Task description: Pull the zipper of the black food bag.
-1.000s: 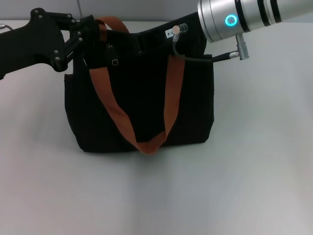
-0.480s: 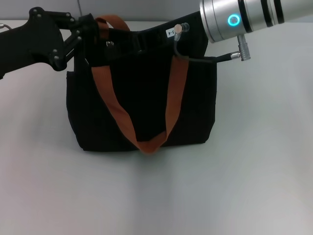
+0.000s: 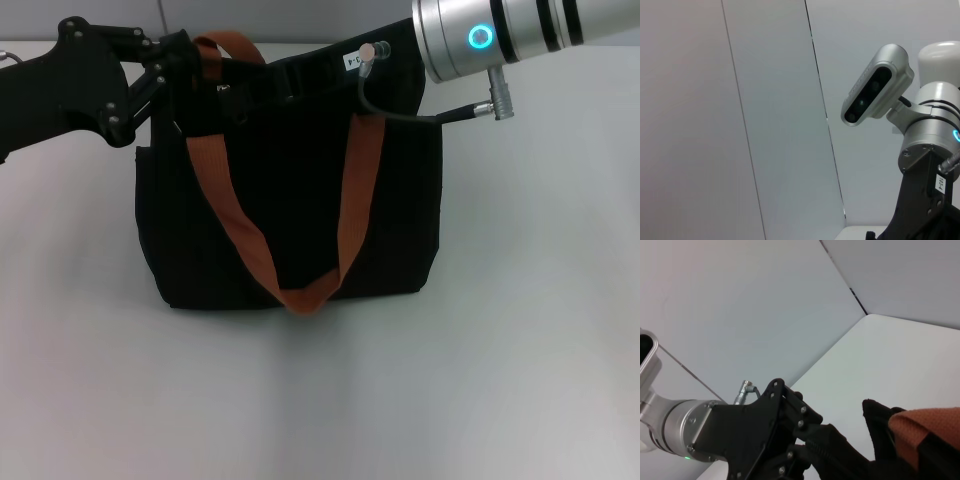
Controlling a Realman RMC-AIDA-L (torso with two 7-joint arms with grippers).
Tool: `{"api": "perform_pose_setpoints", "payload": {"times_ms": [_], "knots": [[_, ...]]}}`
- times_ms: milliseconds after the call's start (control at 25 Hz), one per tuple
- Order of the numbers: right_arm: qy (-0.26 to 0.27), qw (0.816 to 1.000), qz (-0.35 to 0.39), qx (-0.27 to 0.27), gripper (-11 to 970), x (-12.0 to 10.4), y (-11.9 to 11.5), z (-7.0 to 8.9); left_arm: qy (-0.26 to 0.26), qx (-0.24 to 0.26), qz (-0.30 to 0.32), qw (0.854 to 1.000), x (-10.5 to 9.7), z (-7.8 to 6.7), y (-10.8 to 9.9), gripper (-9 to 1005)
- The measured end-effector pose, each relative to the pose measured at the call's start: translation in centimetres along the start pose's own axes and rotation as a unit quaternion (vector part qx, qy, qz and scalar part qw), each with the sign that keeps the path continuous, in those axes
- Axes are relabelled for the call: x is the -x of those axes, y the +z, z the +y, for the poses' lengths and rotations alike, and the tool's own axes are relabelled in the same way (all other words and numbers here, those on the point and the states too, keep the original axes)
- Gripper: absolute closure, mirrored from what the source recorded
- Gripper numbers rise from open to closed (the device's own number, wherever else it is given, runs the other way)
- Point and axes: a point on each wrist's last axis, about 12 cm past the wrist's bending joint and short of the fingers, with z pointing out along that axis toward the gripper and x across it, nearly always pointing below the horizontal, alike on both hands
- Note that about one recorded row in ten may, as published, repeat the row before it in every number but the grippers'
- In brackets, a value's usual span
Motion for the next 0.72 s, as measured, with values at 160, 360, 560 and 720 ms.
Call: {"api": "perform_pose_setpoints", "payload": {"times_ms": [160, 360, 560, 720], "knots": [[0.001, 1.000, 0.004, 0.000, 777, 0.00, 0.26, 0.00, -0.002, 0.000, 0.000, 1.000, 0.04, 0.03, -0.03, 914], [-0.002, 1.000, 0.008, -0.002, 777, 0.08, 0.56, 0.04, -0.002, 0.000, 0.000, 1.000, 0.05, 0.04, -0.02, 913], [-0.005, 1.000, 0.010, -0.003, 890, 0.09, 0.61, 0.11, -0.004, 0.000, 0.000, 1.000, 0.00, 0.00, -0.01, 913], [-0.005, 1.000, 0.018, -0.013, 937, 0.13, 0.58, 0.08, -0.005, 0.001, 0.000, 1.000, -0.03, -0.03, -0.08, 913]]}}
